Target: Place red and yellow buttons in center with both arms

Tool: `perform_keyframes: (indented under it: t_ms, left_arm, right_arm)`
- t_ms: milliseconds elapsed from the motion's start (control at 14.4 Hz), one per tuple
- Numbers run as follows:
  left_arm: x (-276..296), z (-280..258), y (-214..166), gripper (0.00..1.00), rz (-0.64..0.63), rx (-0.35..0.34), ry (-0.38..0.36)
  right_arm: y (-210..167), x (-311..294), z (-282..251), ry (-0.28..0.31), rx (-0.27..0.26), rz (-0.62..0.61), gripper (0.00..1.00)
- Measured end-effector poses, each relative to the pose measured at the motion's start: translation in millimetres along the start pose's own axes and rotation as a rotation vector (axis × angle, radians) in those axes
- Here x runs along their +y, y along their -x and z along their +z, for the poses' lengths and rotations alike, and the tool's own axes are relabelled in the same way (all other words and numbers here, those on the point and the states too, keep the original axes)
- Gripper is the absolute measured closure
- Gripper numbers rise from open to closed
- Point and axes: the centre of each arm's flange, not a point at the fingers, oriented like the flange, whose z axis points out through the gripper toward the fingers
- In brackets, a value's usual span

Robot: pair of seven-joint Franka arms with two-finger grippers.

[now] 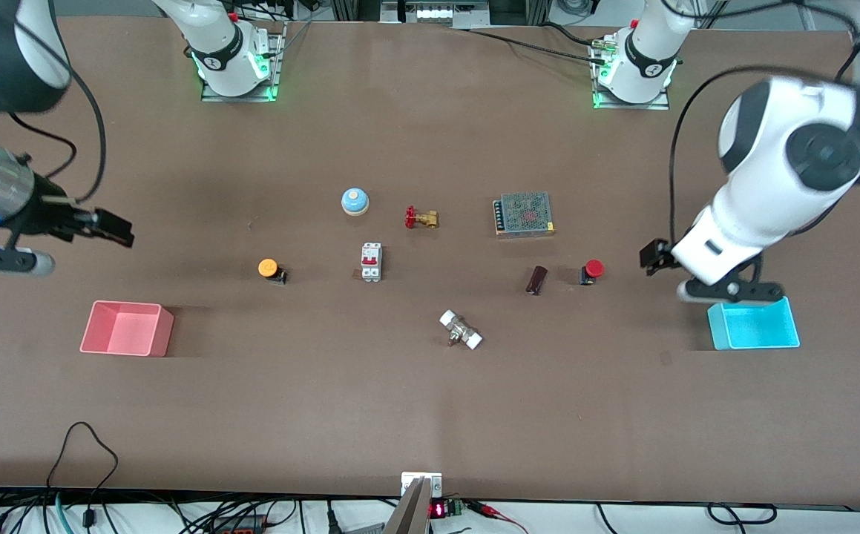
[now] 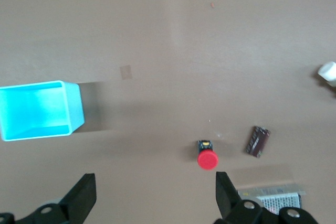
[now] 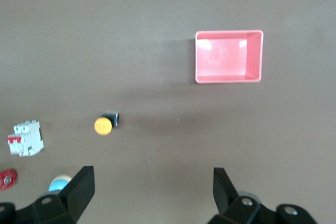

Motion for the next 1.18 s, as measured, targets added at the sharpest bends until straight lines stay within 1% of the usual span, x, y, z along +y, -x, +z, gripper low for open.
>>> perform_keyframes:
  t_ms: [208, 346, 485, 554, 692, 900, 1038, 1177]
  left_arm:
    - [-12.2, -36.1, 14.6, 0.0, 0.062, 0.008, -0.004]
    - [-20.5, -54.7, 19.8, 0.0, 0.1, -0.011, -0.006]
    - [-21.9, -80.8, 21.4, 0.0, 0.205, -0.015, -0.006]
    - [-24.6, -89.6, 21.0, 0.0, 0.233, -0.011, -0.006]
    - [-43.6, -92.5, 17.6, 0.0, 0.22, -0.011, 0.002]
    - [-69.9, -81.7, 14.2, 0.0, 0.194, -0.032, 0.011]
    - [-70.8, -75.8, 17.1, 0.0, 0.185, -0.046, 0.012]
    - [-68.1, -72.0, 25.4, 0.0, 0.158, -0.04, 0.011]
  right_arm:
    - [17.6, 1.3, -16.0, 0.012, -0.023, 0.001, 0.0]
    - [18.1, 4.6, -11.8, 0.015, -0.033, 0.007, 0.0]
    - [16.6, 14.3, -7.8, 0.017, -0.042, 0.024, 0.0]
    - [16.5, 19.5, -8.0, 0.018, -0.044, 0.033, 0.0]
    - [18.0, 34.3, -9.1, 0.022, -0.056, 0.06, 0.0]
    - [22.6, 46.3, -12.6, 0.026, -0.064, 0.081, 0.0]
    - [28.4, 46.0, -15.5, 0.028, -0.069, 0.081, 0.0]
    - [32.2, 45.7, -17.5, 0.029, -0.072, 0.081, 0.0]
